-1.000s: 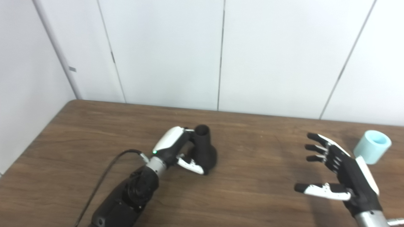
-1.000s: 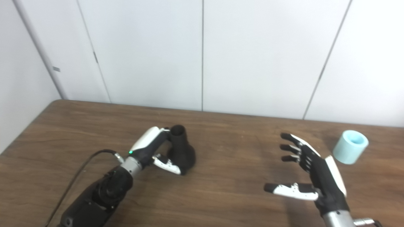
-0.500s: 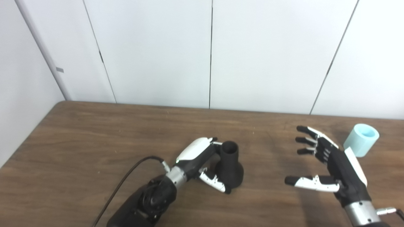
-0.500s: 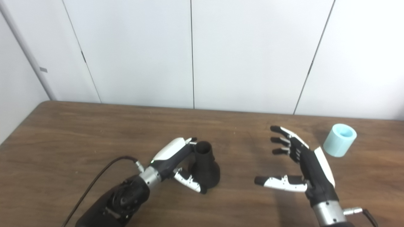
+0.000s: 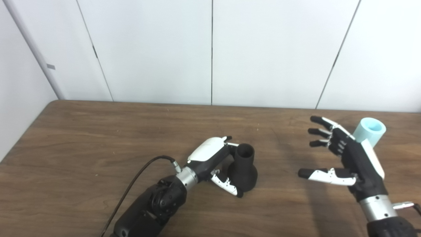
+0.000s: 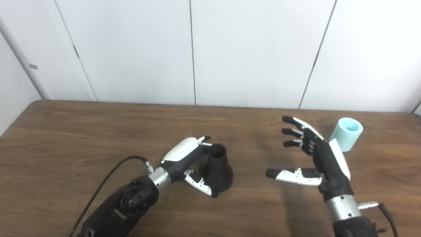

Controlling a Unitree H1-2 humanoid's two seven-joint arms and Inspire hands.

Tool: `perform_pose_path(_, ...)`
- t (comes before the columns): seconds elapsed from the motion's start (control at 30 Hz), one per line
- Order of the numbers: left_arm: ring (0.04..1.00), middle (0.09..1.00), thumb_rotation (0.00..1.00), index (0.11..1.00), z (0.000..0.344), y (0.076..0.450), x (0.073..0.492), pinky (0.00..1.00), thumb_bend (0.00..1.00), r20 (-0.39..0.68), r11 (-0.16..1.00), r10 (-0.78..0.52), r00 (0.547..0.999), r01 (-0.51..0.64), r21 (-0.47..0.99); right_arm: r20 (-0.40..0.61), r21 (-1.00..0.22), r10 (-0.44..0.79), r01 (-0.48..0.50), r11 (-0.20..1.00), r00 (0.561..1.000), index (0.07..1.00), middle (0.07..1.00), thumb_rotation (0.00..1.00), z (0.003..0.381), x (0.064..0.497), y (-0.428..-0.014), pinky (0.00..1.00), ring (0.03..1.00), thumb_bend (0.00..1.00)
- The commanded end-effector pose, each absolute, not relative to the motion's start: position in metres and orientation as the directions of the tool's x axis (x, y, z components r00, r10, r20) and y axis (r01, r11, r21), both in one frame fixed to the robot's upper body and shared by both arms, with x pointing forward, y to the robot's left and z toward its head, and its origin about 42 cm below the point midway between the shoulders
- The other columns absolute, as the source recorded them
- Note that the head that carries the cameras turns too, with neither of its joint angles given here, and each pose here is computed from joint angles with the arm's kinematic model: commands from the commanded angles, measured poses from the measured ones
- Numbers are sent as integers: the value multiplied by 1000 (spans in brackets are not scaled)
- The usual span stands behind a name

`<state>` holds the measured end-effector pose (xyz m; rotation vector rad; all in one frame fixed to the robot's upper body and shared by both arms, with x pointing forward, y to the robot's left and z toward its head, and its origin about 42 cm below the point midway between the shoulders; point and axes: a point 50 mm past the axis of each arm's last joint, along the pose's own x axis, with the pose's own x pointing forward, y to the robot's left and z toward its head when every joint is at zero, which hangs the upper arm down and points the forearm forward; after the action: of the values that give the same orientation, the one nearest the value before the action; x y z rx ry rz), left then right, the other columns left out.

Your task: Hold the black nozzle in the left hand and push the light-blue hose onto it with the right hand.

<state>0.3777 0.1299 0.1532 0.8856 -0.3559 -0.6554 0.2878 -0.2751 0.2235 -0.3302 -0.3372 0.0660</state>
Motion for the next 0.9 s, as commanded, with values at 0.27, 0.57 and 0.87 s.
perform_pose_path(0.27,611,482,0,493,121,146,368,1000,523,-112,344,-663,741,434,833,399,-652,126,185,735,908,808,859,254,316,302,-325,598,752,847)
perform_pose_path(0.57,614,478,0,494,95,175,366,1000,523,-156,331,-611,776,429,841,460,-704,29,344,621,888,799,842,218,398,317,-359,569,726,853)
perform_pose_path(0.87,614,466,0,506,92,189,370,1000,523,-171,328,-603,779,438,837,408,-758,-51,370,537,911,816,840,124,415,346,-385,544,727,834)
